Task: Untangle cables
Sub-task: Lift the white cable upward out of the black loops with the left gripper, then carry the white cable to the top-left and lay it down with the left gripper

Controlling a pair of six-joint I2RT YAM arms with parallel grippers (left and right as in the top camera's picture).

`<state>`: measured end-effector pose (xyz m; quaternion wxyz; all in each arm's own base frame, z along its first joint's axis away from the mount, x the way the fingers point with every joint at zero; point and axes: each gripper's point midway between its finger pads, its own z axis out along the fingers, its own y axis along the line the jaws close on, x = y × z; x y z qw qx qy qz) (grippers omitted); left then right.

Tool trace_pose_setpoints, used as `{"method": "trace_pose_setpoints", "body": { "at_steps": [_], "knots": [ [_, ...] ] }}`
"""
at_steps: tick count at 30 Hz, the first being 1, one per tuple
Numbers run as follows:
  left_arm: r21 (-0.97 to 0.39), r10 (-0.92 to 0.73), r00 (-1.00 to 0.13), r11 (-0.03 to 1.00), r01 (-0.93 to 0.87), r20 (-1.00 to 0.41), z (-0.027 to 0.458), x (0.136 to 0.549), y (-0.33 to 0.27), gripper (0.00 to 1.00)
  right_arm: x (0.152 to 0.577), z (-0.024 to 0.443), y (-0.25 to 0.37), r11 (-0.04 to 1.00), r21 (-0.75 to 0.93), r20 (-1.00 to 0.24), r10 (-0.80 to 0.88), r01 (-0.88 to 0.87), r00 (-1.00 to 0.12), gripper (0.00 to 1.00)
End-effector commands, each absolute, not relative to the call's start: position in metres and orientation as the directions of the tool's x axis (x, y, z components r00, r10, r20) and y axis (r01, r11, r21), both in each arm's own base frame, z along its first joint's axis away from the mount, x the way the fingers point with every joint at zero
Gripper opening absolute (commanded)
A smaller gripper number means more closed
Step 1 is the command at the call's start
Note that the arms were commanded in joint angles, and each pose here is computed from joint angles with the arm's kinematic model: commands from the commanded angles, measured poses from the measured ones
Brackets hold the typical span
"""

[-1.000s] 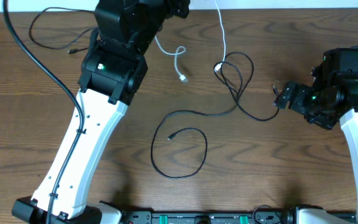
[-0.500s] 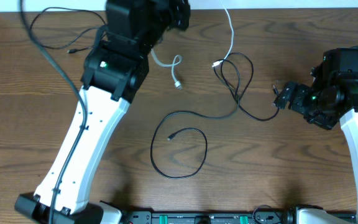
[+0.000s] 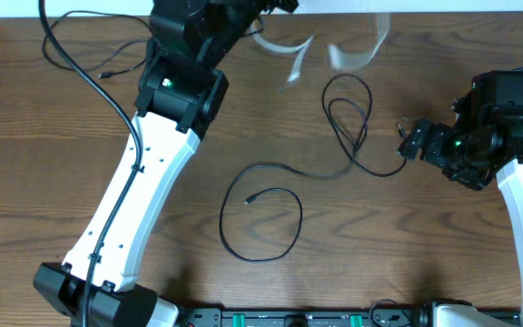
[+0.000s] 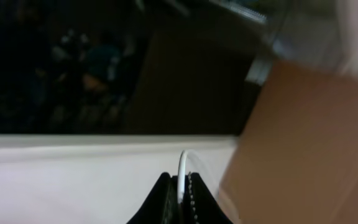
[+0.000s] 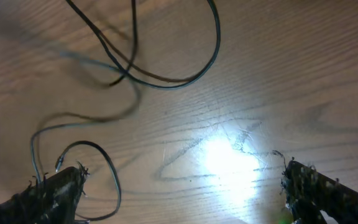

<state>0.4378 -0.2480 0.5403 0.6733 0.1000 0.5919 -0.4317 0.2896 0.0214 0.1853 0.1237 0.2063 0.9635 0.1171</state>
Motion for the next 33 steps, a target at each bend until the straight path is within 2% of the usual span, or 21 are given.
{"method": "trace_pose_setpoints", "body": {
  "at_steps": [1,4,7,11,15,18,24,26,29,33],
  "knots": [
    [-0.444,-0.54,-0.115,0.534,0.72,-0.834,0.56,0.426,-0.243,0.07,0.291,0.187,0.022,0.892,0.282,-0.195,0.414,0.353,-0.889,0.99],
    [-0.43,-0.508,-0.115,0.561,0.707,-0.853,0.551,0.43,-0.243,0.07,0.291,0.187,0.022,0.897,0.28,-0.199,0.404,0.343,-0.893,0.99],
    [-0.336,-0.383,-0.077,0.676,0.656,-0.921,0.527,0.442,-0.239,0.08,0.291,0.187,0.022,0.896,0.28,-0.199,0.405,0.344,-0.893,0.99],
    [-0.301,-0.286,-0.1,0.864,0.404,-0.953,0.485,0.47,-0.202,0.07,0.291,0.188,0.022,0.897,0.281,-0.202,0.404,0.343,-0.892,0.99],
    [-0.182,-0.159,-0.113,0.952,0.247,-0.981,0.461,0.482,-0.169,0.07,0.293,0.188,0.022,0.896,0.283,-0.208,0.404,0.341,-0.891,0.99],
    [-0.118,-0.09,-0.139,0.97,0.211,-0.986,0.449,0.487,-0.152,0.07,0.295,0.189,0.022,0.897,0.286,-0.215,0.404,0.339,-0.889,0.99],
    [-0.107,-0.083,-0.208,0.988,0.109,-0.975,0.429,0.496,-0.105,0.07,0.296,0.189,0.022,0.897,0.287,-0.22,0.404,0.337,-0.888,0.99],
    [-0.158,-0.14,-0.223,0.986,0.062,-0.965,0.425,0.498,-0.087,0.07,0.297,0.189,0.022,0.897,0.288,-0.222,0.404,0.336,-0.887,0.99],
    [-0.31,-0.306,-0.228,0.95,-0.015,-0.924,0.423,0.503,-0.054,0.07,0.298,0.19,0.022,0.896,0.29,-0.228,0.405,0.335,-0.886,0.99],
    [-0.446,-0.438,-0.241,0.895,-0.021,-0.866,0.42,0.509,-0.016,0.07,0.301,0.191,0.022,0.897,0.293,-0.237,0.405,0.332,-0.883,0.99]
  ]
}}
